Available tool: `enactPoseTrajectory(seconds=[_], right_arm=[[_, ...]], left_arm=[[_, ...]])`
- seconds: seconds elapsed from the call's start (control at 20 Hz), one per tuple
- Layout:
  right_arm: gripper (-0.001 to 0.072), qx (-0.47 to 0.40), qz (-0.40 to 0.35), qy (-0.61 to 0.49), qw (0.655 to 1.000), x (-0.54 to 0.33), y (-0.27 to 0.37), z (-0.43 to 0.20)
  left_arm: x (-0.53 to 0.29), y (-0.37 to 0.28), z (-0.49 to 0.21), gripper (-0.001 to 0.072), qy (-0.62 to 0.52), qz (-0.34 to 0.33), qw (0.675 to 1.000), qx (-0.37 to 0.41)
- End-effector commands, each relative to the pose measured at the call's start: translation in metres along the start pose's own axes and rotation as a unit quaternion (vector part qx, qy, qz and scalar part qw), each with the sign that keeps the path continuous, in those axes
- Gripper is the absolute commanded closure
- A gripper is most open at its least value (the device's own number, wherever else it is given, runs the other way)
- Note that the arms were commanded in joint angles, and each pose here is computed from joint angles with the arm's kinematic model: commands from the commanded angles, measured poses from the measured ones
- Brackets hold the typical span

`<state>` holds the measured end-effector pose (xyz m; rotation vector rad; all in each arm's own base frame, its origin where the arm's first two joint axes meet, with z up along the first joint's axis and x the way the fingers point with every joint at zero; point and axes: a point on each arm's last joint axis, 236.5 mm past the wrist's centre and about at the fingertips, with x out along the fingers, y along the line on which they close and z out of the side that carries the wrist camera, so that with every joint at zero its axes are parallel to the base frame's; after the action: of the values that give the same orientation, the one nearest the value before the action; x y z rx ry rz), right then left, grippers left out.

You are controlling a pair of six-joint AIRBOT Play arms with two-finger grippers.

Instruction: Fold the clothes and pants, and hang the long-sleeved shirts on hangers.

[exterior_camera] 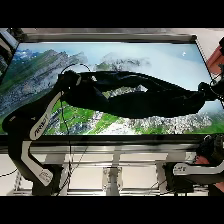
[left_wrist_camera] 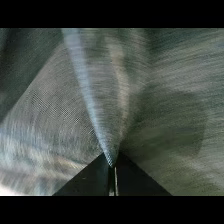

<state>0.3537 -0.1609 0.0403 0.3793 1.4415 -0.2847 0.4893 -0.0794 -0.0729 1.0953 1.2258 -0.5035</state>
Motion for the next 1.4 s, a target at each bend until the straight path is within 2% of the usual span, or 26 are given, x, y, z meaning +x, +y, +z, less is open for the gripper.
enactPoseTrajectory(seconds=[0.0,0.25,0.4,0.5,0.65,0.75,0.95,1.15,1.35], right_arm=[[0.0694,-0.009,0.031,0.003,0.999,-0.001,0.014,-0.002],[0.0694,-0.047,0.183,-0.034,0.981,-0.028,0.086,0.011],[0.0694,-0.065,0.183,-0.095,0.976,-0.071,0.091,0.035],[0.0694,-0.069,0.179,-0.130,0.973,-0.097,0.093,0.046],[0.0694,-0.074,0.142,-0.105,0.982,-0.097,0.076,0.033],[0.0694,-0.064,0.089,-0.073,0.991,-0.080,0.050,0.020],[0.0694,-0.066,0.073,-0.017,0.995,-0.035,0.038,-0.024],[0.0694,-0.063,0.003,0.075,0.995,0.007,-0.004,-0.096],[0.0694,-0.001,-0.020,0.144,0.989,0.028,-0.048,-0.165]], left_arm=[[-0.025,0.045,-0.043,0.0681,0.040,0.063,0.995,-0.072],[-0.137,0.125,-0.142,0.0682,0.001,0.154,0.967,-0.205],[-0.212,0.153,-0.229,0.0682,-0.013,0.223,0.928,-0.297],[-0.242,0.151,-0.272,0.0682,-0.035,0.233,0.902,-0.363],[-0.251,0.133,-0.317,0.0681,-0.047,0.212,0.876,-0.430],[-0.235,0.110,-0.337,0.0681,-0.030,0.190,0.879,-0.437],[-0.150,0.022,-0.347,0.0681,0.037,0.073,0.914,-0.398],[-0.085,-0.069,-0.341,0.0681,0.091,-0.047,0.933,-0.345],[-0.076,-0.093,-0.345,0.0681,0.106,-0.069,0.937,-0.325]])
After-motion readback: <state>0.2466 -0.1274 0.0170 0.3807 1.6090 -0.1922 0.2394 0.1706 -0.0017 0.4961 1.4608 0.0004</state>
